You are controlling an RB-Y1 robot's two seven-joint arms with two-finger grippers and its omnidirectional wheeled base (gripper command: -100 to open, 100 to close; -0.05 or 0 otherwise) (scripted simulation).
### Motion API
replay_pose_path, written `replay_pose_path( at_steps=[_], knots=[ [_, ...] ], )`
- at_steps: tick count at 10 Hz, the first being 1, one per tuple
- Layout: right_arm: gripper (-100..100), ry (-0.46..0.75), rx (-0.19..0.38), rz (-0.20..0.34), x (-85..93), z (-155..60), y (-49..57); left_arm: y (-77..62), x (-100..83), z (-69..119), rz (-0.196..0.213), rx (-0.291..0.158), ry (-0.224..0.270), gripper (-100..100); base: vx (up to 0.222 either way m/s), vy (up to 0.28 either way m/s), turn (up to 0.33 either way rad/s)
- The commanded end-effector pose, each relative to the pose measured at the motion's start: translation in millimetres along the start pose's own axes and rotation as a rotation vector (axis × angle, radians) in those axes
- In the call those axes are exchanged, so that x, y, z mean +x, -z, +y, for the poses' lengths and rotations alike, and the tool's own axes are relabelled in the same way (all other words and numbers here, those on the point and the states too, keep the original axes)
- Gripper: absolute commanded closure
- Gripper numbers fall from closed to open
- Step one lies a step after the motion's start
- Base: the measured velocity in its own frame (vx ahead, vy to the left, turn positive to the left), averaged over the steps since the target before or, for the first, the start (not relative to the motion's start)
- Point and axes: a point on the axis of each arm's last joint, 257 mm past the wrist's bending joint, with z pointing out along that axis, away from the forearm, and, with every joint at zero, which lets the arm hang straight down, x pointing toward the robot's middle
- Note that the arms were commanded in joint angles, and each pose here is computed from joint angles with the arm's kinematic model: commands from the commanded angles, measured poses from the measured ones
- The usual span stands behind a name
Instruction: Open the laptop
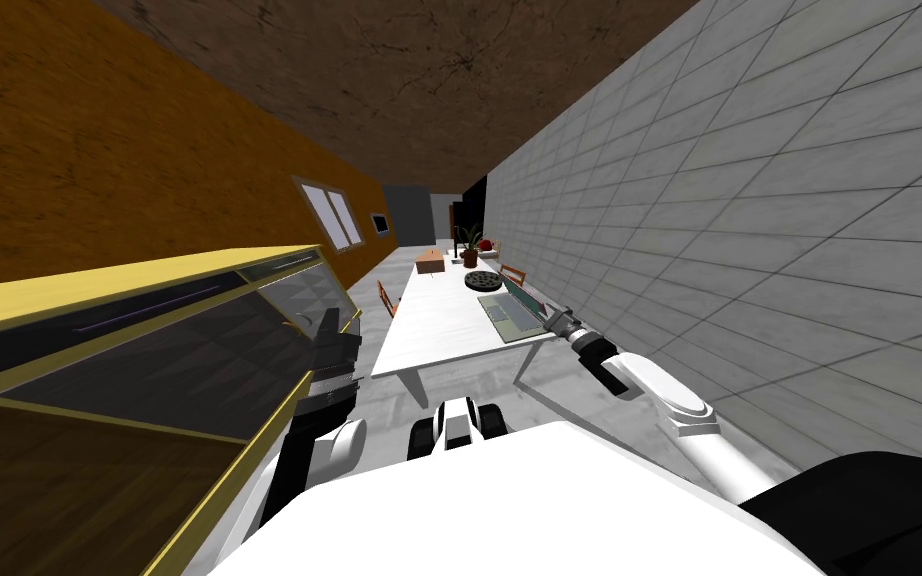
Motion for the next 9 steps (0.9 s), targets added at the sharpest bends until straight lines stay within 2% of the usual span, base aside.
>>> replay_pose_path(
  at_steps=[1, 9],
  knots=[
    [100, 0.087, 0.004, 0.012, -6.5, 13.2, -2.6, 0.0, 0.0, 0.0, 0.0, 0.0, 0.0, 0, -0.022, -0.006, 0.037],
    [100, 0.301, 0.014, 0.033, -25.8, 41.3, -9.1, 0.0, 0.0, 0.0, 0.0, 0.0, 0.0, 0, -0.018, -0.001, 0.028]
  ],
)
